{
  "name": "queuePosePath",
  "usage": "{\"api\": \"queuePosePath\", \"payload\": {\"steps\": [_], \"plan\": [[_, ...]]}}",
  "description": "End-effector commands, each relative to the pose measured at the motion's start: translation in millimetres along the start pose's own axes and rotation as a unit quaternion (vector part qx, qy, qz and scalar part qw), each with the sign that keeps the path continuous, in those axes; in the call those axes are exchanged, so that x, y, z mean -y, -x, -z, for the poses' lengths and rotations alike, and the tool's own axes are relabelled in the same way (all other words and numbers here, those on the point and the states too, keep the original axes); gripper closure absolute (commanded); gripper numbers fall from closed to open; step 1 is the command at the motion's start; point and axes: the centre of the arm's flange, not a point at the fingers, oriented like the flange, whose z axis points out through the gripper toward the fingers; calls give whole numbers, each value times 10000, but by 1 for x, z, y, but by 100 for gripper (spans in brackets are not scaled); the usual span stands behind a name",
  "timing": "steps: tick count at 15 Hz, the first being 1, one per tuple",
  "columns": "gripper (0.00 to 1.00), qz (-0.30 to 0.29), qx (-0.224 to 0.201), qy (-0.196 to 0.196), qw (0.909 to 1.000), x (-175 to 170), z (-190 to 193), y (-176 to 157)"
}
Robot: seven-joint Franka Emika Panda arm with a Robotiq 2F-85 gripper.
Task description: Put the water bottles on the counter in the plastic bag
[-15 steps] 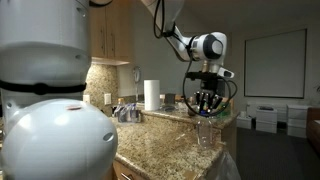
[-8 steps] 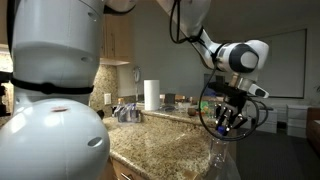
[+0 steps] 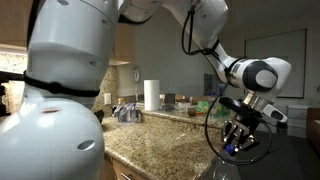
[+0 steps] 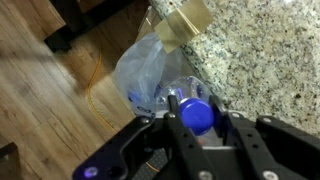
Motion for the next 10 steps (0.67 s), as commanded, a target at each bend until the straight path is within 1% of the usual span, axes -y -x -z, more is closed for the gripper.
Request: {"api": "queuePosePath", "payload": {"steps": [1, 6, 10], "plan": [[91, -251, -151, -128, 9995, -10, -21, -13], [91, -551, -359, -232, 9976, -18, -48, -31], [91, -655, -303, -449, 9964, -8, -73, -38]]}}
